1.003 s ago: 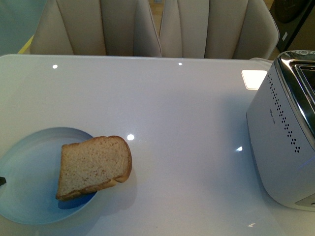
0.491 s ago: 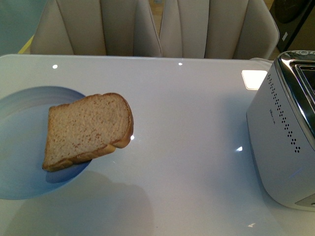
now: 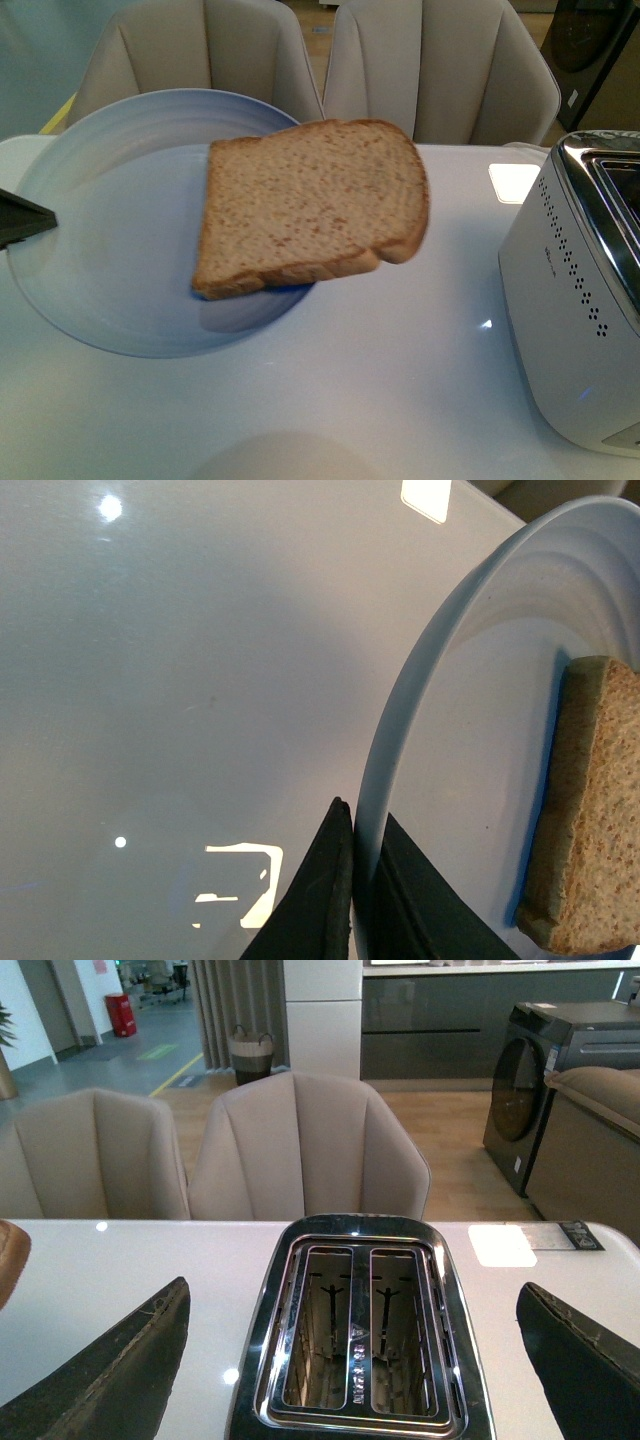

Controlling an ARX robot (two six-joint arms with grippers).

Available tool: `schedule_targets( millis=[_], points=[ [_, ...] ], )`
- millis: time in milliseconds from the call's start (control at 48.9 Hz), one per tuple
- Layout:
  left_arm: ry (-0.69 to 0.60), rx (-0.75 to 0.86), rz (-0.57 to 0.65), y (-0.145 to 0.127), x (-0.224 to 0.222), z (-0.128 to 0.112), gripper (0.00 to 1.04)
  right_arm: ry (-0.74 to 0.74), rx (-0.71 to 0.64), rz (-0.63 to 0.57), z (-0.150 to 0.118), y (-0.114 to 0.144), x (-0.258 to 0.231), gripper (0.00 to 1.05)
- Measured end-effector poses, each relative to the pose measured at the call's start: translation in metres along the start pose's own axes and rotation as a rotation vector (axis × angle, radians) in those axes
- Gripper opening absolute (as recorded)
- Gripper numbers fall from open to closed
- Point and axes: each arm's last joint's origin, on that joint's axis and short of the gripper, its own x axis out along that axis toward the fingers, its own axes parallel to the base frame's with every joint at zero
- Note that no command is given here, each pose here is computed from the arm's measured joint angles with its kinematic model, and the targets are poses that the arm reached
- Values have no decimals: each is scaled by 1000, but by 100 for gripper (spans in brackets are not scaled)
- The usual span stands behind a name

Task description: Left arm holds plate, right arm toasts bread

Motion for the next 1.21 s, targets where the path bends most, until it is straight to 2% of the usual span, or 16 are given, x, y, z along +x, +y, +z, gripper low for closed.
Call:
schedule_targets(
  millis=[368,675,1023,1207],
  points=[
    [89,42,-62,-55,15,-30,3,0,0,0,0,0,0,96],
    [107,26,-98,-88,9,-40,3,0,0,0,0,0,0,96],
    [113,14,-146,-115,7,-45,3,0,0,0,0,0,0,96],
    [113,-3,-133,-118,6,-47,3,0,0,0,0,0,0,96]
  ],
)
